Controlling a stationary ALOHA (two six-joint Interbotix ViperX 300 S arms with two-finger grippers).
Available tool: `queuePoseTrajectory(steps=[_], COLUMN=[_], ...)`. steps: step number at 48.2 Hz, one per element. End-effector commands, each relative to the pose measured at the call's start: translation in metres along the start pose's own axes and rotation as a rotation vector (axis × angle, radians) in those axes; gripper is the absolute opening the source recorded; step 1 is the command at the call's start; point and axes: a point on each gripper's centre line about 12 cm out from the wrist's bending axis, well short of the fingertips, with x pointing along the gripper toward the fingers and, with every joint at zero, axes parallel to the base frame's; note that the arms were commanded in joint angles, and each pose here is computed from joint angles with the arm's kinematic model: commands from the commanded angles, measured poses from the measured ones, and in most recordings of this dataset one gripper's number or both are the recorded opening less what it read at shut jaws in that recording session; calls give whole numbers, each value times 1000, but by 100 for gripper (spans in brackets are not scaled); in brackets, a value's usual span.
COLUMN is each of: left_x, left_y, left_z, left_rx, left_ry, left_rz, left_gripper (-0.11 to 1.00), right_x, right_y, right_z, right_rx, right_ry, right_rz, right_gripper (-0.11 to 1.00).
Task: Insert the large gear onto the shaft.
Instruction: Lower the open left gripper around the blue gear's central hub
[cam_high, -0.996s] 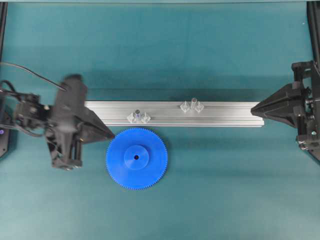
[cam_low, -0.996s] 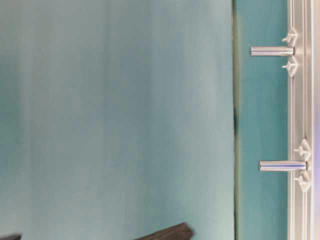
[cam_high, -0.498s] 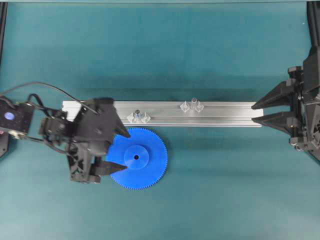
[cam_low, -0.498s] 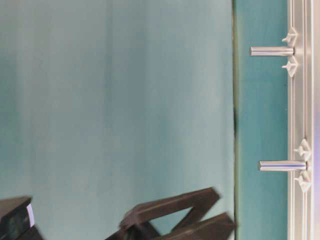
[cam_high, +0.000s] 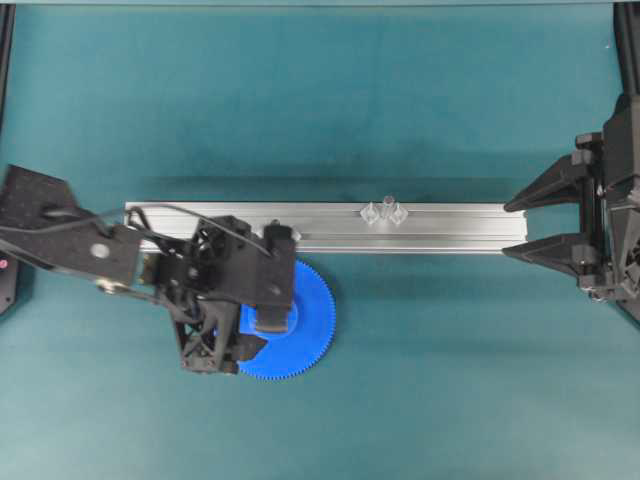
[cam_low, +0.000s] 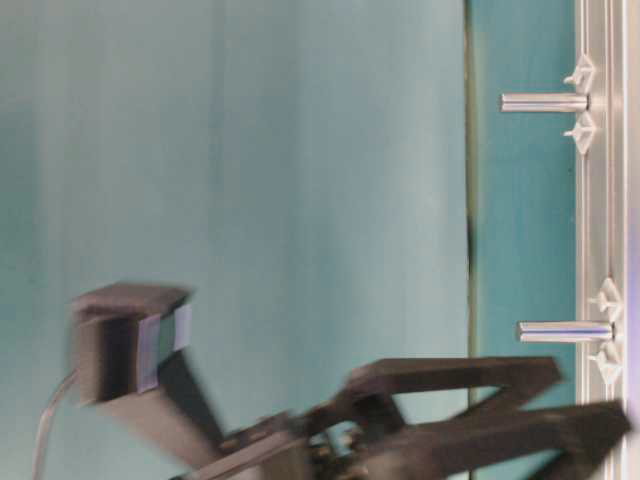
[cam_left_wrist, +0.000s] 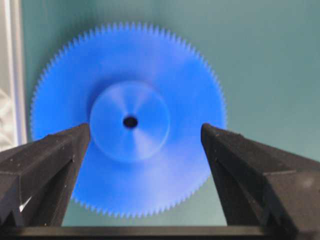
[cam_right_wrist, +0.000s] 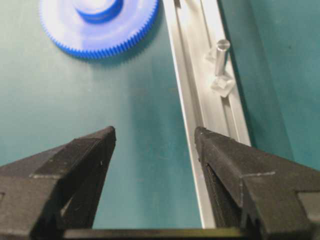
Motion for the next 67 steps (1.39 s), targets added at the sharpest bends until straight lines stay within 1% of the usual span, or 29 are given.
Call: queuePoseTrajectory(steps=[1, 10, 23, 29, 36, 51, 63, 67], left_x=[-1, 16, 30, 34, 37, 44, 48, 48], left_y=[-2, -1, 2, 9, 13, 11, 11, 11], left_z=[9, 3, 3, 2, 3, 8, 1, 2], left_rx=[12, 10, 1, -12, -18, -16, -16, -14], left_ry=[-5, 49, 76, 83, 86, 86, 123, 121], left_rz=[-1, 4, 10, 21, 27, 24, 26, 27], left_gripper=[94, 94, 94, 94, 94, 94, 94, 94], right_x=[-3, -3, -2, -3, -3, -4, -4, -4], right_y=[1, 2, 1, 2, 2, 1, 1, 1], right_z=[11, 11, 8, 10, 9, 7, 5, 5], right_rx=[8, 5, 6, 6, 5, 8, 8, 8], right_ry=[-29, -30, -26, -41, -44, -47, -47, -45], right_rz=[3, 5, 4, 8, 7, 9, 9, 8], right_gripper=[73, 73, 73, 73, 73, 73, 73, 73])
